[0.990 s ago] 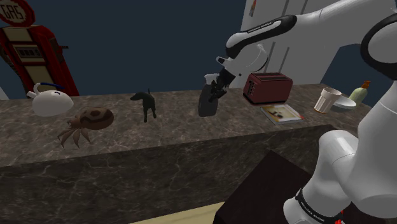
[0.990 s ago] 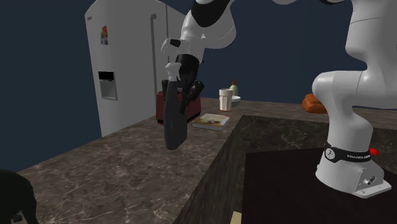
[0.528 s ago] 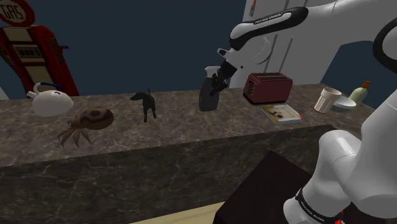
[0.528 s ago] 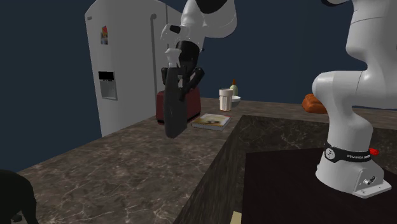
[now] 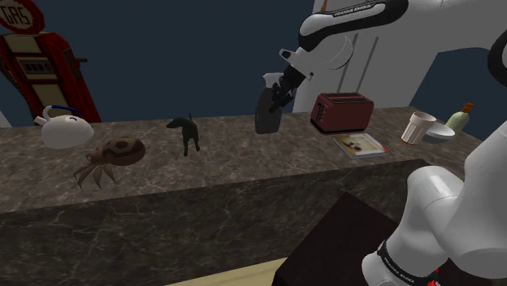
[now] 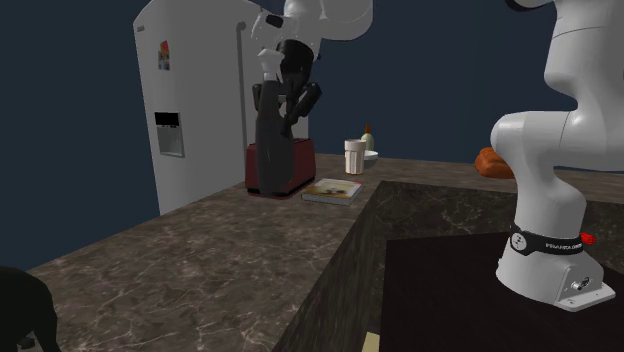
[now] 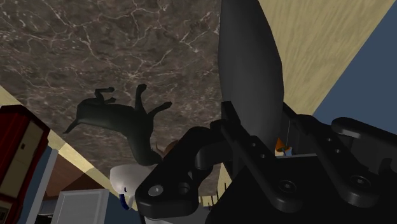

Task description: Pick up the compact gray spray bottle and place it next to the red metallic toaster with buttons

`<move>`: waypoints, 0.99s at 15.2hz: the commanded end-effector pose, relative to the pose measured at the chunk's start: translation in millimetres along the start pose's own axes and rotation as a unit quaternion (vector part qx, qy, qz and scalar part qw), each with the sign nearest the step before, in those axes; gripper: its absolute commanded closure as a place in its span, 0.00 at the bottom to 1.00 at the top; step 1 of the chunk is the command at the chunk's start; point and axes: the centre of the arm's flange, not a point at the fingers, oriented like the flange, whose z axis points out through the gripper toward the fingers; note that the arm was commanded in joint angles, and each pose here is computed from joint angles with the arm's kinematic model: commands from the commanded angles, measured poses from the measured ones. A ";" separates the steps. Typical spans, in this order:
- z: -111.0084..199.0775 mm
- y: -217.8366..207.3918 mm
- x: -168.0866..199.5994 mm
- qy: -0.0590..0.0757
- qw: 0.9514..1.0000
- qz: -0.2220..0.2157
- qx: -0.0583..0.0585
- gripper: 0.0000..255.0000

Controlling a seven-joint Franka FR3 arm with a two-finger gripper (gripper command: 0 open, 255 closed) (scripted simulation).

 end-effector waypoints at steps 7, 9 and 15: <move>-36.6 -0.4 22.4 0.000 1.000 0.000 0.000 1.00; -45.7 -0.4 27.8 0.000 1.000 0.000 0.000 1.00; -72.8 -0.4 44.2 0.000 1.000 0.000 0.000 1.00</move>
